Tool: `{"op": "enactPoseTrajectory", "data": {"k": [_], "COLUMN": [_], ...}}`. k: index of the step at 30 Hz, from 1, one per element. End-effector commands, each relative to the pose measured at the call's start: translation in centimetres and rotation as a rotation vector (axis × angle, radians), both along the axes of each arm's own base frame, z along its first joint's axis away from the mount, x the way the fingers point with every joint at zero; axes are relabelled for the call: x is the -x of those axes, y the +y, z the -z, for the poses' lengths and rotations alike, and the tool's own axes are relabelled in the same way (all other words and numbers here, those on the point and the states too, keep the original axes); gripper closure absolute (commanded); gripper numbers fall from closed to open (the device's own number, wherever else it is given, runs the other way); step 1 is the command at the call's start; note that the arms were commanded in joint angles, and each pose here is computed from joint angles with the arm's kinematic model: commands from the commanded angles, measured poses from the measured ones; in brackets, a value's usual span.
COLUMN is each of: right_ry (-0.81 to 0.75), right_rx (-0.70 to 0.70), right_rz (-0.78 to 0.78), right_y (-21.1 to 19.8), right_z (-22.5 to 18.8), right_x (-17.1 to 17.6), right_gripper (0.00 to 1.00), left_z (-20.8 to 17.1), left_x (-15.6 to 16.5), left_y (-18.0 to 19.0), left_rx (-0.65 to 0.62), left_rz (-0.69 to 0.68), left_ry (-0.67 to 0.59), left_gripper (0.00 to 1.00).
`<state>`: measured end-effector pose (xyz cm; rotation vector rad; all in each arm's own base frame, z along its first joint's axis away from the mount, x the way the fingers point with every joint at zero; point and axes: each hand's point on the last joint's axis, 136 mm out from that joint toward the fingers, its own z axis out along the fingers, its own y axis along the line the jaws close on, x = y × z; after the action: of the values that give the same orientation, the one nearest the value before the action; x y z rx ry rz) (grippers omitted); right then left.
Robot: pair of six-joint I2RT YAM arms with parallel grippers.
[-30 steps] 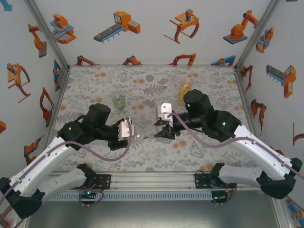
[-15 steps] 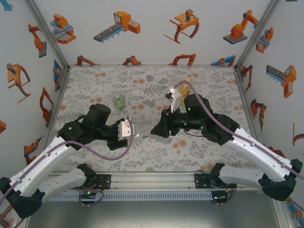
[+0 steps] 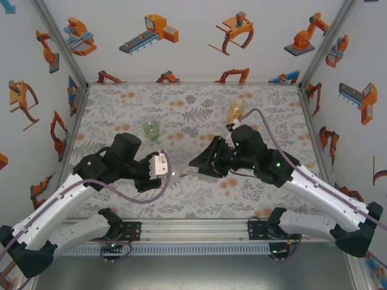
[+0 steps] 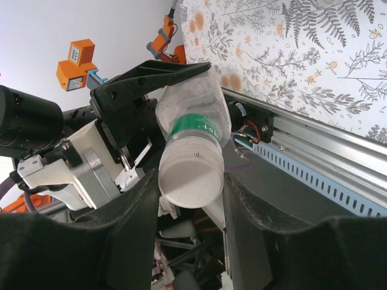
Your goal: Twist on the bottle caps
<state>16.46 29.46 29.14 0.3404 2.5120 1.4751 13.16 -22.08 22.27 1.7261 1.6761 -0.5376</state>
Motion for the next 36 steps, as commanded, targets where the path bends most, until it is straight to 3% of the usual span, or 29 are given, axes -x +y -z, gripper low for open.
{"op": "enactPoseTrajectory", "data": {"k": [1,5,13,19,30,36], "right_ry": [-0.015,-0.164,-0.468,-0.785,-1.565,-1.786], "right_rx": [-0.021,0.057,0.117,0.199,0.139,0.218], "right_rz": [-0.043,-0.087,-0.16,-0.305,-0.893,-0.987], "right_y": [0.6,-0.1,-1.5,-1.5,0.4,0.3], "right_z": [-1.7,-3.3,-7.2,-9.3,-10.3,-8.5], "right_x": [0.7,0.3,0.0,0.1,6.1,6.0], "right_gripper": [0.63,0.43,0.24,0.3,0.33,0.41], "left_z": [-3.9,-3.8,-3.5,-3.6,-4.0,-4.4], "left_x": [-0.6,-0.5,-0.3,-0.2,0.0,0.2], "left_y": [-2.1,-2.1,-1.9,-1.9,-1.8,-1.9], "left_rx": [0.147,0.143,0.132,0.133,0.149,0.16], "left_rz": [0.051,0.055,0.057,0.056,0.066,0.07], "left_ry": [-0.088,-0.089,-0.081,-0.081,-0.088,-0.088], "left_gripper": [1.0,1.0,1.0,1.0,1.0,1.0]}}
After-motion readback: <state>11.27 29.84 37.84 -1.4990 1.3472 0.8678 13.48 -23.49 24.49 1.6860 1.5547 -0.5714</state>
